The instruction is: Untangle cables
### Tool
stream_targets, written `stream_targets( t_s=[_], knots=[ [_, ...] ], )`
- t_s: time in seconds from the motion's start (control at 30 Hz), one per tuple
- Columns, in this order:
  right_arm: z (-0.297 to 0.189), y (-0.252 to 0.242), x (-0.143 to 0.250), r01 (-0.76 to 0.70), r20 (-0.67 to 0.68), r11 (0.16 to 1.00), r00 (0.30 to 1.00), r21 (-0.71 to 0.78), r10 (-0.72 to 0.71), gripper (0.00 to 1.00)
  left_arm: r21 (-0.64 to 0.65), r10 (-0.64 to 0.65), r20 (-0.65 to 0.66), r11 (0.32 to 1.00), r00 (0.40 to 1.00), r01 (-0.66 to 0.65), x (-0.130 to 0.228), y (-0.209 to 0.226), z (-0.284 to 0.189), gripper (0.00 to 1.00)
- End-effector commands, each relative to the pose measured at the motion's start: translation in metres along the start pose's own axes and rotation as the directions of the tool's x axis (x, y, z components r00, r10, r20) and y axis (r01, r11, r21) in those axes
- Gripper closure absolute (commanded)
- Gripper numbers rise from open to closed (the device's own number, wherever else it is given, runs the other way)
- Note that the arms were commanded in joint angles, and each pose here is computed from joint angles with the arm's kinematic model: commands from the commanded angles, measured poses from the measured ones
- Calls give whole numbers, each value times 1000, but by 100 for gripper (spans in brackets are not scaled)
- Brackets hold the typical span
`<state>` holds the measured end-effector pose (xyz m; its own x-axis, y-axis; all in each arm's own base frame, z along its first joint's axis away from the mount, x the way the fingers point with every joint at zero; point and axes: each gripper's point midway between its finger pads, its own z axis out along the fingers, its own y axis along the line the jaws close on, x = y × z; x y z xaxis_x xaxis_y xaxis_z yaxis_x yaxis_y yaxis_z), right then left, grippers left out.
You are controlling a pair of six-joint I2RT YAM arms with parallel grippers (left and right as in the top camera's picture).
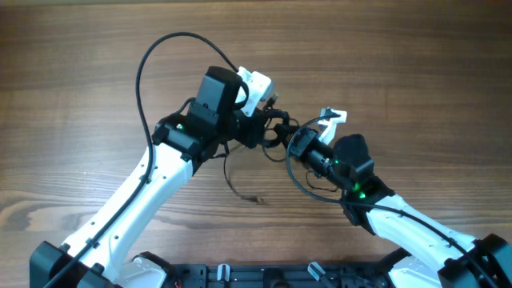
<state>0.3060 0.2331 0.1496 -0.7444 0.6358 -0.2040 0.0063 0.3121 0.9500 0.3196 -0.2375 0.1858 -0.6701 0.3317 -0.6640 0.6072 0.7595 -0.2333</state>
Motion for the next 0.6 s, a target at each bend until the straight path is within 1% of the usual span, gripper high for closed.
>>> stream_targets(
  t_s=[0.0, 0.07, 0.13, 0.2, 0.23, 0.27, 0.3, 0.37, 0.4, 0.43, 0.47, 0.57],
  knots=[
    [1, -12, -10, -28, 68, 998, 997, 48, 25, 95, 209, 21, 18, 978, 1000, -24, -6, -45, -6, 96],
    [1, -12, -13, -28, 84, 998, 996, 50, 24, 94, 267, 33, 8, 963, 999, -34, -3, -60, -7, 96],
    [1, -13, -15, -28, 98, 998, 995, 52, 23, 93, 290, 47, 0, 956, 999, -45, 0, -70, -7, 96],
    [1, -11, -17, -25, 106, 999, 994, 48, 20, 87, 298, 57, -3, 953, 998, -54, 1, -75, -6, 96],
    [1, -10, -18, -22, 109, 999, 994, 42, 18, 80, 297, 56, -2, 953, 998, -53, 1, -74, -6, 96],
    [0, -10, -19, -22, 113, 999, 993, 41, 17, 71, 274, 34, -2, 961, 999, -32, -1, -68, -6, 96],
    [0, -10, -21, -17, 117, 999, 993, 40, 12, 57, 180, -59, 1, 982, 998, 58, -6, -43, -4, 96],
    [-1, -7, -23, 33, 107, 999, 994, 33, -36, 40, 67, -173, 25, 983, 985, 171, -11, -8, -7, 96],
    [-2, -6, -24, 64, 94, 997, 993, 29, -67, 28, 23, -240, 47, 971, 970, 239, -14, 12, -11, 96],
    [-4, -5, -25, 96, 81, 995, 992, 20, -98, 6, -5, -328, 80, 944, 941, 329, -18, 34, -18, 96],
    [-5, -4, -27, 106, 74, 994, 992, 13, -107, 0, -21, -390, 101, 919, 915, 394, -19, 48, -23, 96],
    [-10, -4, -38, 101, 90, 995, 991, 8, -101, 0, -51, -599, 171, 787, 782, 614, -19, 94, -39, 96]
  ],
)
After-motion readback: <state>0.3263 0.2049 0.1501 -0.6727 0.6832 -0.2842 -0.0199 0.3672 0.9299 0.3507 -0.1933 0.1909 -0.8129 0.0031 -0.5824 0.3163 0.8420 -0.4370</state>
